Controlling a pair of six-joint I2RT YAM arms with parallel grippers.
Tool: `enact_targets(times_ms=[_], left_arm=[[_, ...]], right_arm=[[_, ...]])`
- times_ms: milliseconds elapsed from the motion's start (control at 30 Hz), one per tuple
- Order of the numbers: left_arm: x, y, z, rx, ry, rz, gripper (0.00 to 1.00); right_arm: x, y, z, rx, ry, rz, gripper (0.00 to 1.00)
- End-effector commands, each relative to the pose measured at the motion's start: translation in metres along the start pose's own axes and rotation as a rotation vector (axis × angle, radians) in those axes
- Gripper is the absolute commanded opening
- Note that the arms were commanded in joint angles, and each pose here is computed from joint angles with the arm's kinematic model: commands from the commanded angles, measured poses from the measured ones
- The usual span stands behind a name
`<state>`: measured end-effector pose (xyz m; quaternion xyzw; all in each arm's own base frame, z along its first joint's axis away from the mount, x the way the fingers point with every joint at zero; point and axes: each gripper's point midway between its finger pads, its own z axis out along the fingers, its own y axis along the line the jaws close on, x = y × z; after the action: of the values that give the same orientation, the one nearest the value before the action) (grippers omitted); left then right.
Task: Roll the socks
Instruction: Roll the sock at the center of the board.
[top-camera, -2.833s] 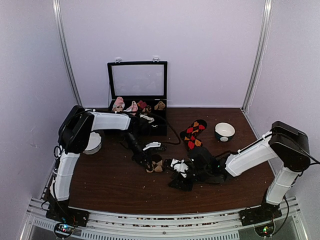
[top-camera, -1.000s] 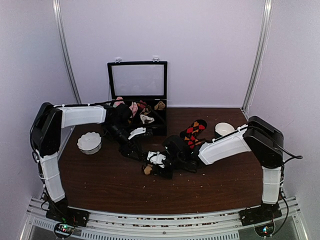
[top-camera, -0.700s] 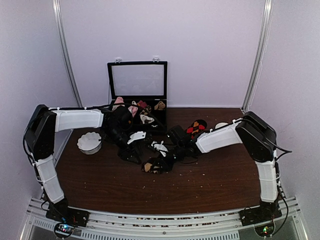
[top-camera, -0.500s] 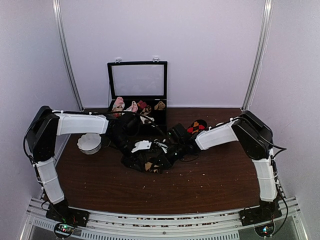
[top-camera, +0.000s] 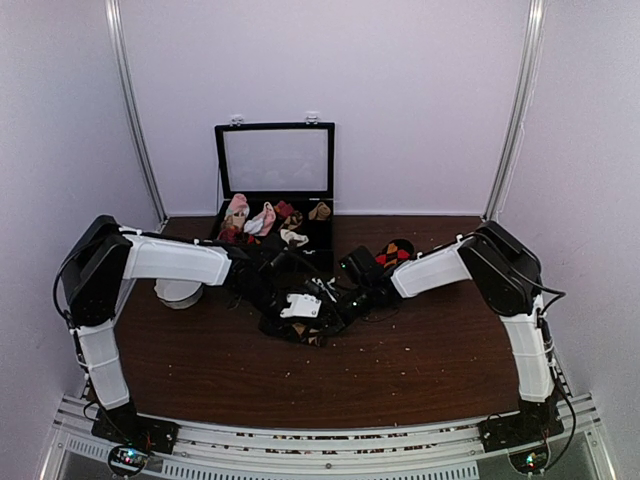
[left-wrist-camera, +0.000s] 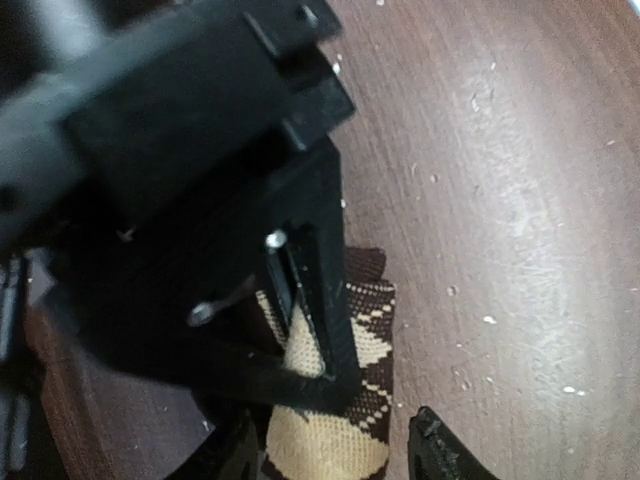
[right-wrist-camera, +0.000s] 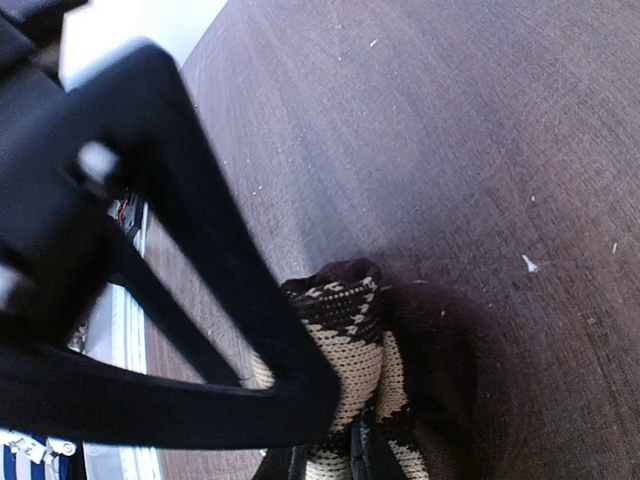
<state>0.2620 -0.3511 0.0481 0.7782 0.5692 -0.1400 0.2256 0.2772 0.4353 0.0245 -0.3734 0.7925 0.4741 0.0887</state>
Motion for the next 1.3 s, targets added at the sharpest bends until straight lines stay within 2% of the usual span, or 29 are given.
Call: enact_targets(times_ms=[0, 100, 300, 467, 500, 600, 667, 900, 1033, 1167, 1267], left_arm=[[0.016, 0.007, 0.02, -0.028, 0.071, 0.027, 0.49], [0.02, 0.002, 0.023, -0.011, 0.082, 0.016, 0.43], [0.029, -0.006, 0.03, -0.003, 0.104, 0.004, 0.38], [0.031, -0.01, 0.041, 0.04, 0.124, -0.012, 0.15], [0.032, -0.012, 0.043, 0.056, 0.128, -0.025, 0.11], [0.029, -0.02, 0.043, 0.129, 0.118, -0.067, 0.04], [0.023, -0.023, 0.042, 0.201, 0.091, -0.109, 0.0], [0.024, -0.04, 0.036, 0.453, 0.044, -0.285, 0.0], [0.018, -0.043, 0.028, 0.556, 0.004, -0.352, 0.0], [0.015, -0.042, 0.027, 0.6, -0.004, -0.38, 0.0], [0.013, -0.041, 0.028, 0.628, -0.002, -0.401, 0.0]], right_arm=[[0.112, -0.064, 0.007, 0.178, 0.262, 0.341, 0.08], [0.112, -0.065, 0.004, 0.169, 0.255, 0.359, 0.09], [0.11, -0.064, 0.0, 0.153, 0.266, 0.357, 0.11], [0.101, -0.055, -0.004, 0.132, 0.237, 0.331, 0.15], [0.1, -0.053, -0.006, 0.132, 0.231, 0.317, 0.17], [0.091, -0.046, -0.016, 0.15, 0.195, 0.243, 0.39], [0.087, -0.042, -0.024, 0.175, 0.164, 0.182, 0.46], [0.083, -0.042, -0.055, 0.336, 0.094, -0.018, 0.46], [0.072, -0.028, -0.079, 0.422, -0.011, -0.205, 0.46], [0.075, -0.005, -0.079, 0.471, -0.035, -0.386, 0.45], [0.076, 0.009, -0.069, 0.501, -0.016, -0.463, 0.43]])
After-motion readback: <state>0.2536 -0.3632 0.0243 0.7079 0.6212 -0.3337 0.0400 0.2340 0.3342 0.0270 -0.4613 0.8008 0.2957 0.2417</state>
